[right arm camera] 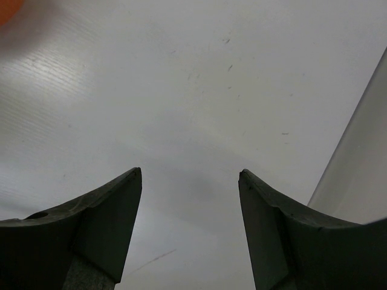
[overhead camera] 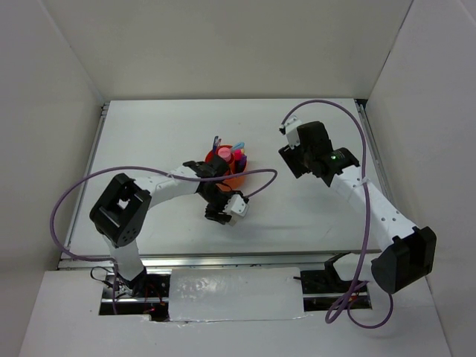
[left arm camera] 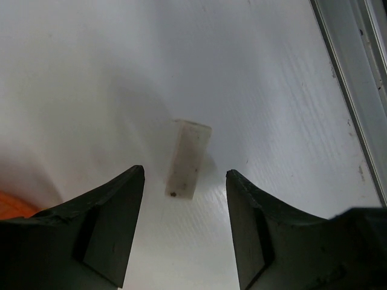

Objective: Sort the stationery into containers
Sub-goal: Pick up the stationery from the center of the board, then place the stationery in the storage box.

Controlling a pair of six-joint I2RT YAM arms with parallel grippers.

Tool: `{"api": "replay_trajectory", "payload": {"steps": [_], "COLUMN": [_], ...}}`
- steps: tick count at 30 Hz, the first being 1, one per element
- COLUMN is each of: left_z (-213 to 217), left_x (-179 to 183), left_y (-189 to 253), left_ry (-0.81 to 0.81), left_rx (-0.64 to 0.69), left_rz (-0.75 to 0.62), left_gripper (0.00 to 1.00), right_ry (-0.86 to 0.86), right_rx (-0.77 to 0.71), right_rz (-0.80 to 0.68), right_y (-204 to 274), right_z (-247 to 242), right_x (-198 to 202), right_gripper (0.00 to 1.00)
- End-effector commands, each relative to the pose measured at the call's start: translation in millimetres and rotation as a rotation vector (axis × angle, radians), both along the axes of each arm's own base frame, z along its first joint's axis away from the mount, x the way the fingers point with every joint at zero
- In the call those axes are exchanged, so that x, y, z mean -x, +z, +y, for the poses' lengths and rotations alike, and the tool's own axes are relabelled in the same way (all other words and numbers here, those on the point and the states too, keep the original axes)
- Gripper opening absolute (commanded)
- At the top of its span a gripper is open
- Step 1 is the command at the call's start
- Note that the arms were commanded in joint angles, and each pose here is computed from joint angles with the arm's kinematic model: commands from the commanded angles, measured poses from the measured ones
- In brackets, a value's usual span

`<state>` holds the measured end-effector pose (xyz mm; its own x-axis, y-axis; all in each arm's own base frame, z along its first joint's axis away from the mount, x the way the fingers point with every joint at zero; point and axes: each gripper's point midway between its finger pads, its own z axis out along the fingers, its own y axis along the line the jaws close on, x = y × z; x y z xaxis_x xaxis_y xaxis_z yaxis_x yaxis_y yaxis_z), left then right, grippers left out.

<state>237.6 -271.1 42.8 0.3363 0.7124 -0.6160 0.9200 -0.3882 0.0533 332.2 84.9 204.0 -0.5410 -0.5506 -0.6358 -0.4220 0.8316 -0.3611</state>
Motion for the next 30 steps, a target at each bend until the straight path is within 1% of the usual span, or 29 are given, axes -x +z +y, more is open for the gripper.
{"api": "replay_trajectory", "payload": {"steps": [1, 4, 6, 7, 8, 9, 11, 12, 13, 15, 18, 19, 21, 23, 24, 25, 28, 30], "left_z": [-15, -18, -20, -17, -17, -19, -16, -14, -12, -7, 3, 3, 12, 16, 26, 29, 40, 44], "left_x": [-2, 0, 0, 4, 4, 3, 4, 5, 4, 0, -18, -20, -37, -48, -53, -58, -69, -73], "left_y": [-3, -11, -17, -19, -22, -20, -19, -20, -18, -10, 19, 36, 63, 93, 100, 112, 125, 124], "left_ry": [-0.081, -0.096, -0.103, -0.107, -0.112, -0.112, -0.116, -0.119, -0.110, -0.095, -0.015, 0.007, 0.068, 0.095, 0.120, 0.119, 0.121, 0.123], "left_rx": [0.027, 0.011, -0.009, -0.027, -0.034, -0.031, -0.043, -0.052, -0.057, -0.058, -0.004, 0.039, 0.083, 0.140, 0.142, 0.158, 0.166, 0.164], "left_rz": [-0.051, -0.040, -0.015, 0.006, 0.018, 0.017, 0.023, 0.022, 0.020, 0.000, -0.015, -0.018, -0.034, -0.071, -0.074, -0.110, -0.157, -0.159], "left_gripper": [0.68, 0.67, 0.64, 0.59, 0.57, 0.52, 0.45, 0.38, 0.34, 0.29, 0.22, 0.21, 0.20, 0.18, 0.17, 0.17, 0.17, 0.17], "right_ry": [-0.002, -0.003, -0.004, -0.006, -0.005, -0.005, -0.005, -0.007, -0.008, -0.005, -0.006, -0.007, -0.011, -0.010, -0.012, -0.013, -0.014, -0.022], "right_rx": [-0.005, -0.002, -0.004, -0.002, -0.003, -0.003, -0.006, -0.008, -0.010, -0.011, -0.019, -0.021, -0.030, -0.043, -0.051, -0.053, -0.056, -0.064], "right_rz": [-0.008, -0.004, -0.001, -0.002, 0.000, -0.001, -0.001, 0.000, -0.003, -0.003, -0.015, -0.016, -0.016, -0.013, -0.009, -0.007, 0.001, 0.001], "right_y": [10, 9, 8, 8, 8, 8, 8, 9, 10, 11, 15, 16, 16, 15, 13, 12, 9, 10], "right_z": [-1, -3, -4, -4, -5, -4, -4, -5, -4, -4, -3, -3, -2, 1, 2, 2, 6, 8], "right_x": [-4, -4, -3, -3, -3, -3, -2, -2, -2, -3, -4, -4, -3, -3, -2, -2, -3, -4], "right_gripper": [0.71, 0.71, 0.71, 0.71, 0.71, 0.71, 0.71, 0.71, 0.71, 0.71, 0.71, 0.71, 0.71, 0.71, 0.71, 0.71, 0.72, 0.74]}}
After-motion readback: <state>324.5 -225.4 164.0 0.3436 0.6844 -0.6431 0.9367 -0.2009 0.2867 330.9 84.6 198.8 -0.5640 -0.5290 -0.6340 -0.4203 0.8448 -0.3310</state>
